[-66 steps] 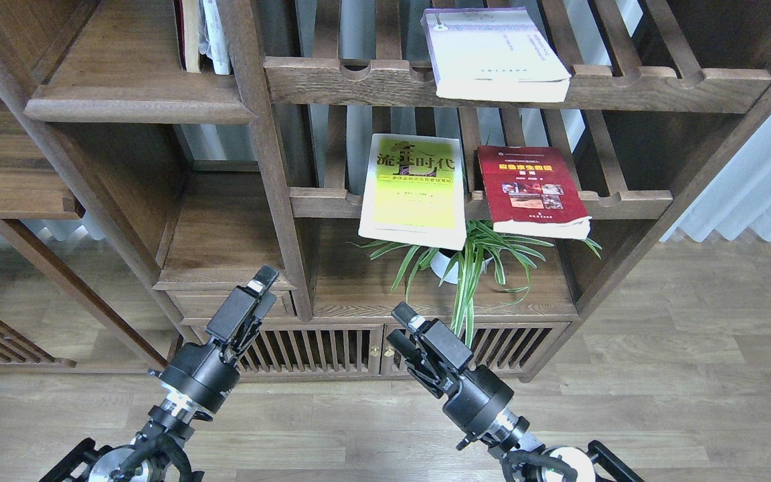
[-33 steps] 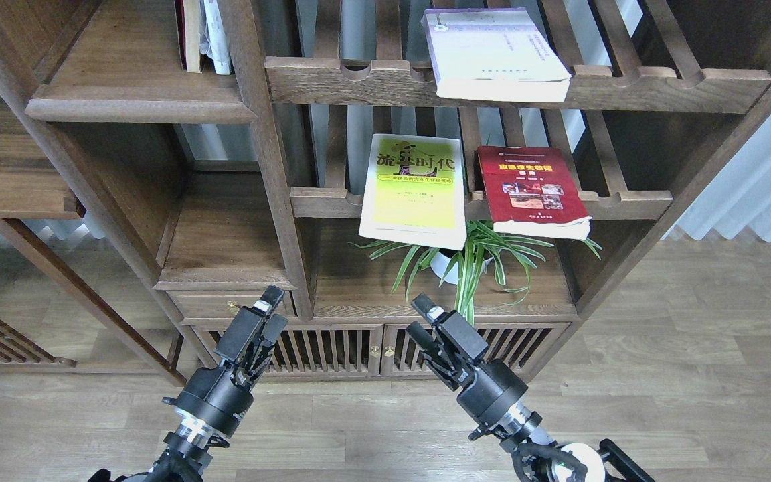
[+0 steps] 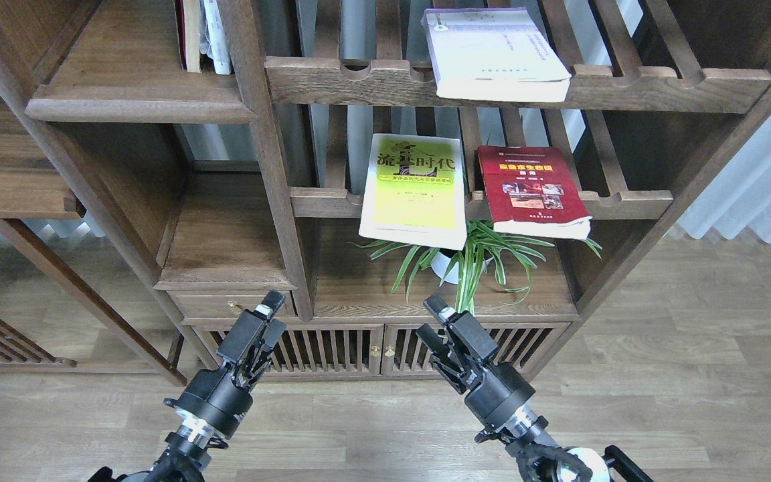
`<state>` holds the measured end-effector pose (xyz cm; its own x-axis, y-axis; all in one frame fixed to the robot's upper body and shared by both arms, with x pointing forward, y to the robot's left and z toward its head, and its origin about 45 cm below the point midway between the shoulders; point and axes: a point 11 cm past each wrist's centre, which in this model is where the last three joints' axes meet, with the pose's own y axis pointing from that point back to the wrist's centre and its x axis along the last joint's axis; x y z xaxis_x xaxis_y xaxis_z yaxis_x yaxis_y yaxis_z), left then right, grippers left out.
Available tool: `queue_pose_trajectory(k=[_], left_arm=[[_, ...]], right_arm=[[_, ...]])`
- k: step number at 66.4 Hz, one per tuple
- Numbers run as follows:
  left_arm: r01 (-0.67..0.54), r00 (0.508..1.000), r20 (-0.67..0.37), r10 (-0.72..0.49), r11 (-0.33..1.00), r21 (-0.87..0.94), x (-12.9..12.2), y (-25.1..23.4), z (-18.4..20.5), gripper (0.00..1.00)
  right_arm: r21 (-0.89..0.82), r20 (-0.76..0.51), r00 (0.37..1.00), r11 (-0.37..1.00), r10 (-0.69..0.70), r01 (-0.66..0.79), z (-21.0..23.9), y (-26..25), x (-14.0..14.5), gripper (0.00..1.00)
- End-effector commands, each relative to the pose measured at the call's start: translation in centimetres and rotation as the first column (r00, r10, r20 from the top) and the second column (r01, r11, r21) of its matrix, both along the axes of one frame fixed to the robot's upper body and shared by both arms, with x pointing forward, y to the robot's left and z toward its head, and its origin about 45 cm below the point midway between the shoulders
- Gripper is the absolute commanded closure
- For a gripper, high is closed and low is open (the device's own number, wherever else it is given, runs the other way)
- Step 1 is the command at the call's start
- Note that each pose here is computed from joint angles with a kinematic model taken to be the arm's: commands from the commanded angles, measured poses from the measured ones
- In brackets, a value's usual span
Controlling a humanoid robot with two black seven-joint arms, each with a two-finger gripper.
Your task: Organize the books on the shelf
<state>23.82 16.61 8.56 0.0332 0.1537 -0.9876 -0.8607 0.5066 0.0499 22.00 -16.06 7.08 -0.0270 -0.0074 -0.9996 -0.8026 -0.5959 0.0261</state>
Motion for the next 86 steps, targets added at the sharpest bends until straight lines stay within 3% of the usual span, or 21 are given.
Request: queue_pose_trajectory(k=[1,22,86], left_arm=[[0.001,1.0,0.026,0.0,1.0,-0.001,1.0,0.0,0.7,0.0],[-0.034,0.999,0.037,0.034,0.999,-0.001,1.6,0.9,1.0,0.0],[-0.052,0.997,0.05,0.052,0.999,-0.007,1.8,1.4,1.5,0.0]], right_arm=[[-0.002,-0.003,1.0,1.0,0.001,-0.001,-0.1,0.0,0.0,0.0],[-0.015,0.021,0.999,0.999,-0.046,0.046,0.3,-0.6,1.7,0.0],[-0.04,-0.04,0.997,0.997,-0.074,0.072,-1.7,-1.6,0.7,0.0]])
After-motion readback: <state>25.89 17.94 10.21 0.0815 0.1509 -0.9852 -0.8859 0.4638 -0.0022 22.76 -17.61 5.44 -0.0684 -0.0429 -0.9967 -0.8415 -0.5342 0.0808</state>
